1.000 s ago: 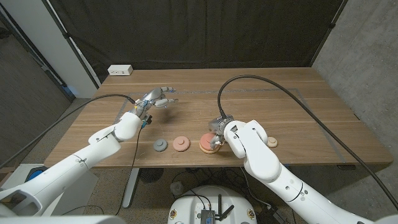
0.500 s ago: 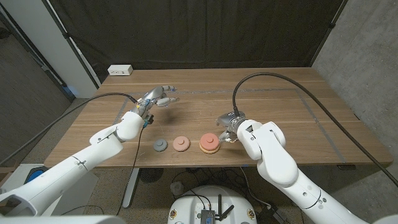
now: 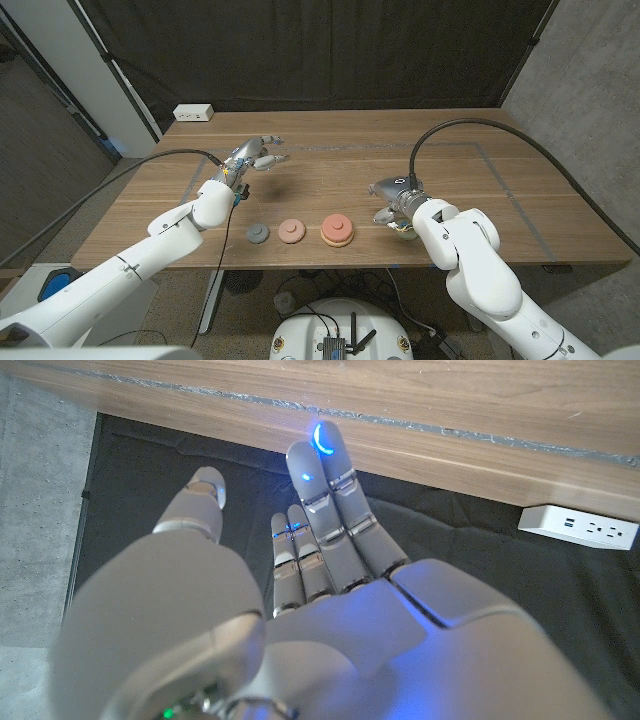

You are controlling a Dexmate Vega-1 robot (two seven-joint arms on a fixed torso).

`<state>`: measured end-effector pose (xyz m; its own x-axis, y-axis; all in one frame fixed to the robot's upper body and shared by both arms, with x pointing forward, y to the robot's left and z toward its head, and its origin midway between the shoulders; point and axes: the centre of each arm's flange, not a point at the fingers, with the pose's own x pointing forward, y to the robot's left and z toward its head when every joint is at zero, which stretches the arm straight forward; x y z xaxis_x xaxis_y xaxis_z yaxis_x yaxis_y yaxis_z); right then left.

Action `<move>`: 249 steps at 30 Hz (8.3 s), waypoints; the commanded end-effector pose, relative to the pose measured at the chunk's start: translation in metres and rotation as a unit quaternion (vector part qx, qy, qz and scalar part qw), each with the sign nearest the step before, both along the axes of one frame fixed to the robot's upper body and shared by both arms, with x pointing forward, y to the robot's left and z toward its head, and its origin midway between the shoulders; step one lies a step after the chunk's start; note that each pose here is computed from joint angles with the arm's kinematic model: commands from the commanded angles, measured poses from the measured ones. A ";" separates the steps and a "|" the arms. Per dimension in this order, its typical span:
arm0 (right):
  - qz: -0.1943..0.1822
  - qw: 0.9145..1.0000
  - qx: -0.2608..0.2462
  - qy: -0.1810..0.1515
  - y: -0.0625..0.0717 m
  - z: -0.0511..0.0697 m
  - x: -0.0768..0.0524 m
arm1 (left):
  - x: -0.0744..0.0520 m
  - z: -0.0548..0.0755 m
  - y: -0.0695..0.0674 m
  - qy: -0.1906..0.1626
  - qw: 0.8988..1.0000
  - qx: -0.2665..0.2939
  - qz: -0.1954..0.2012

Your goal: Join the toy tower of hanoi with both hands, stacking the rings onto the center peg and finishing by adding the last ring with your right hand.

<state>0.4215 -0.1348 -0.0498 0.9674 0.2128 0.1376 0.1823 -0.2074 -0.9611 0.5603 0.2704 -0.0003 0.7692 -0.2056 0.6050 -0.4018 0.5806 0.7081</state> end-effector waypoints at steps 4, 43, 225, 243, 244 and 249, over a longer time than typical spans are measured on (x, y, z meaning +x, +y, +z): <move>-0.032 0.996 0.061 -0.052 -0.039 -0.013 -0.011 | -0.013 0.004 0.001 -0.003 1.000 0.009 0.008; -0.054 0.989 0.111 -0.085 -0.067 -0.045 -0.011 | -0.022 0.019 -0.007 0.006 0.997 0.068 0.030; -0.082 0.989 0.115 -0.049 -0.061 -0.043 -0.004 | -0.080 -0.050 -0.035 0.121 0.862 0.492 -0.031; -0.084 0.988 0.115 -0.055 -0.061 -0.040 -0.003 | -0.076 -0.061 -0.037 0.126 0.867 0.482 -0.029; -0.084 0.988 0.116 -0.055 -0.061 -0.039 -0.003 | -0.076 -0.062 -0.037 0.125 0.867 0.482 -0.029; -0.084 0.988 0.116 -0.053 -0.061 -0.039 -0.003 | -0.074 -0.067 -0.038 0.124 0.867 0.482 -0.029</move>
<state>0.4184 -0.1954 -0.0903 0.9636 0.0018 0.2673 0.2673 -0.0190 -0.9634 0.4835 0.2339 -0.0587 0.8228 -0.5655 -0.0560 -0.1579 -0.3222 0.9334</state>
